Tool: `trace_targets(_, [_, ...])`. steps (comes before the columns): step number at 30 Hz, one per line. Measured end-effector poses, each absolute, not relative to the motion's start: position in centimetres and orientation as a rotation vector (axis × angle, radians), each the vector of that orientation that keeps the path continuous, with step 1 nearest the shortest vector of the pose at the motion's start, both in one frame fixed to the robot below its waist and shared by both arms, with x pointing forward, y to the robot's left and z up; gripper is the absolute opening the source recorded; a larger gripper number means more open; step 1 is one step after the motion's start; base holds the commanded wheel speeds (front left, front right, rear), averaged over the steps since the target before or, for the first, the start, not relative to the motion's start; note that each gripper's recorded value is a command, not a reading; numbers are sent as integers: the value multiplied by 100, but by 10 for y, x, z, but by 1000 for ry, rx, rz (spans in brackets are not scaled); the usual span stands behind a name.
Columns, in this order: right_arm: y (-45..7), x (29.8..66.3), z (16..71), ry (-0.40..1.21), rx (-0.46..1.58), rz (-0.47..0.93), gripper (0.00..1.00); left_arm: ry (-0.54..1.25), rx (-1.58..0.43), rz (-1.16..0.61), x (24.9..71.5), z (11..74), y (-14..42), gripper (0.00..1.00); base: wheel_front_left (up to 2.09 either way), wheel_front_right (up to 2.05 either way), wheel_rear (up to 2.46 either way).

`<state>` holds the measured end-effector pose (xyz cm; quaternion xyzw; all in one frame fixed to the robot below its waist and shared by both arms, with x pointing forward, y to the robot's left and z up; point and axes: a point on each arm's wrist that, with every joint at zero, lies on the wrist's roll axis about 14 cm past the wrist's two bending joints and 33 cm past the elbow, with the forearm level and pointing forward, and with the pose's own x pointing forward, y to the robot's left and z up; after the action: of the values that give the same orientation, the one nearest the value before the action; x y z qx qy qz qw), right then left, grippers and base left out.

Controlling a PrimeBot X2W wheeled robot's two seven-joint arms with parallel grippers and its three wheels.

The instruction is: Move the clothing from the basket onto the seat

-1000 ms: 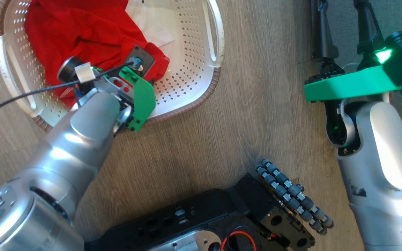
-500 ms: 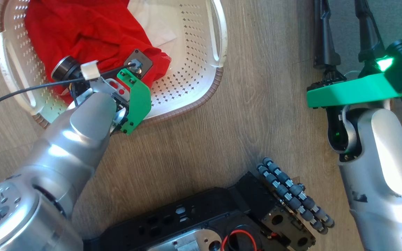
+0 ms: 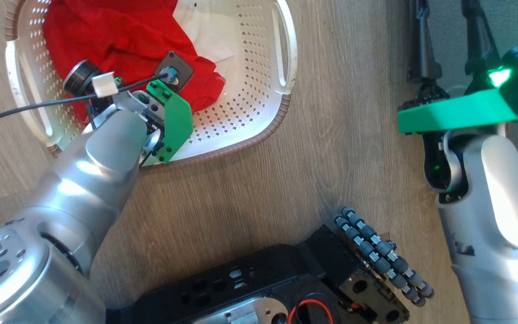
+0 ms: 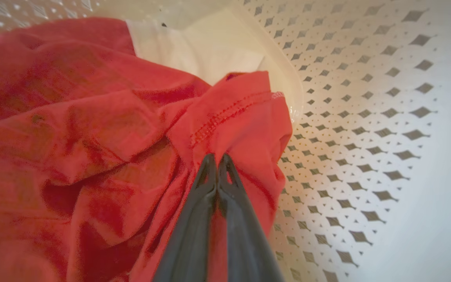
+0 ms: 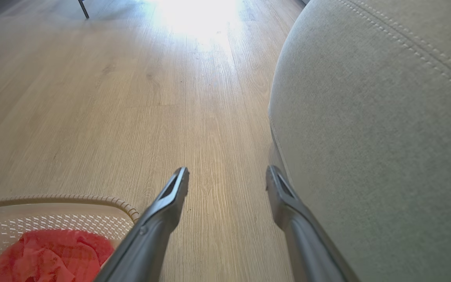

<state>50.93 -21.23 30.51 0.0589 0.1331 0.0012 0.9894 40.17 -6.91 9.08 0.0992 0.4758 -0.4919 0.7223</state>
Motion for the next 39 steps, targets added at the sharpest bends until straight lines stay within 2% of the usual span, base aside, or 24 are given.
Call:
trace_targets(9, [-208,526,337,189,96,28,100,901,134,-1023,435,130,-76,0,0,0,0])
trace_targets(21, [-189,531,396,78,78,77,100,718,-23,-920,456,222,-77,0,0,0,0])
trace_targets(28, [-179,513,417,64,95,100,100,545,-121,-815,477,299,-75,0,0,0,0])
trace_targets(39, [-155,481,464,5,112,167,100,321,-179,-671,467,398,-38,0,0,0,0])
